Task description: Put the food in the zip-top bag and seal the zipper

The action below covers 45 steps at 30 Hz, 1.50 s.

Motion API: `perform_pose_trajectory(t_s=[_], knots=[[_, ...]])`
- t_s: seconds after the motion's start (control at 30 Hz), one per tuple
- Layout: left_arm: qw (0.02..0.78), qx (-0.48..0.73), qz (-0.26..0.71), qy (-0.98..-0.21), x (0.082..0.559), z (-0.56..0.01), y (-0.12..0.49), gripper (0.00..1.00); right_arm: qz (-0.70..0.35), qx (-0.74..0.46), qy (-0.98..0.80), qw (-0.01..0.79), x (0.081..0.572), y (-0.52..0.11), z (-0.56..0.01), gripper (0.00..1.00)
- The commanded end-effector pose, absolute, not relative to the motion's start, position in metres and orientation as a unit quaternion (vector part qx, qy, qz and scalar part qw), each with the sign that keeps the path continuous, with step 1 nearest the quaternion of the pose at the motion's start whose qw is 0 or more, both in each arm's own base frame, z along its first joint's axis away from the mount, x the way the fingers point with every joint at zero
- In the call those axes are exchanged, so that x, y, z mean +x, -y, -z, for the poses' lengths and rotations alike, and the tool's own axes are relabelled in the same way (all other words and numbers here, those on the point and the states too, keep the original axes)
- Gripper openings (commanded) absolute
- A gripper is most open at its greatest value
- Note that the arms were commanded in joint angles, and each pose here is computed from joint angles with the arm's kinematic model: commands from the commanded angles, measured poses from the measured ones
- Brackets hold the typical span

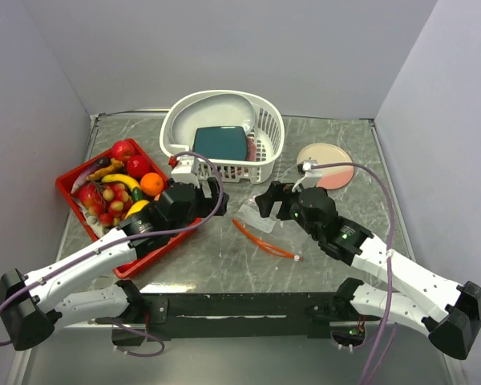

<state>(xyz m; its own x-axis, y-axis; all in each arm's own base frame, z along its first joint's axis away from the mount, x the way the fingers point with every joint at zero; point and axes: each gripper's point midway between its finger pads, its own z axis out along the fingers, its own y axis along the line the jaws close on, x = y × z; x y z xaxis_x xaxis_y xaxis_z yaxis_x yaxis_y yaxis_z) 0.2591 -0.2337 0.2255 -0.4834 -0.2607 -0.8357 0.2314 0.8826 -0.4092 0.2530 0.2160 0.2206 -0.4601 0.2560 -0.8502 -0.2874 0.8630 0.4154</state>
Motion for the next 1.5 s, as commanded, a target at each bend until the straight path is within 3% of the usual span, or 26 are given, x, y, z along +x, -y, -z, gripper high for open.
perform_pose_trajectory(t_s=[0.0, 0.47, 0.8, 0.97, 1.17, 1.47], knots=[[0.512, -0.057, 0.235, -0.824, 0.264, -0.245, 0.226, 0.97, -0.273, 0.015, -0.791, 0.547, 0.261, -0.213, -0.254, 1.00], [0.450, -0.140, 0.203, -0.858, 0.253, -0.194, 0.203, 0.99, -0.270, 0.037, -0.810, 0.520, 0.247, -0.202, -0.235, 1.00], [0.408, -0.095, 0.263, -0.869, 0.239, -0.163, 0.231, 0.85, -0.187, 0.008, -0.865, 0.466, 0.240, -0.209, -0.177, 0.98], [0.394, -0.087, 0.287, -0.869, 0.236, -0.152, 0.243, 0.84, -0.137, -0.007, -0.905, 0.402, 0.229, -0.212, -0.127, 0.95], [0.387, -0.074, 0.294, -0.871, 0.237, -0.147, 0.251, 0.83, -0.094, -0.015, -0.921, 0.377, 0.224, -0.215, -0.102, 0.94], [0.386, -0.065, 0.303, -0.869, 0.234, -0.145, 0.253, 0.81, -0.053, -0.048, -0.934, 0.350, 0.230, -0.223, -0.080, 0.82]])
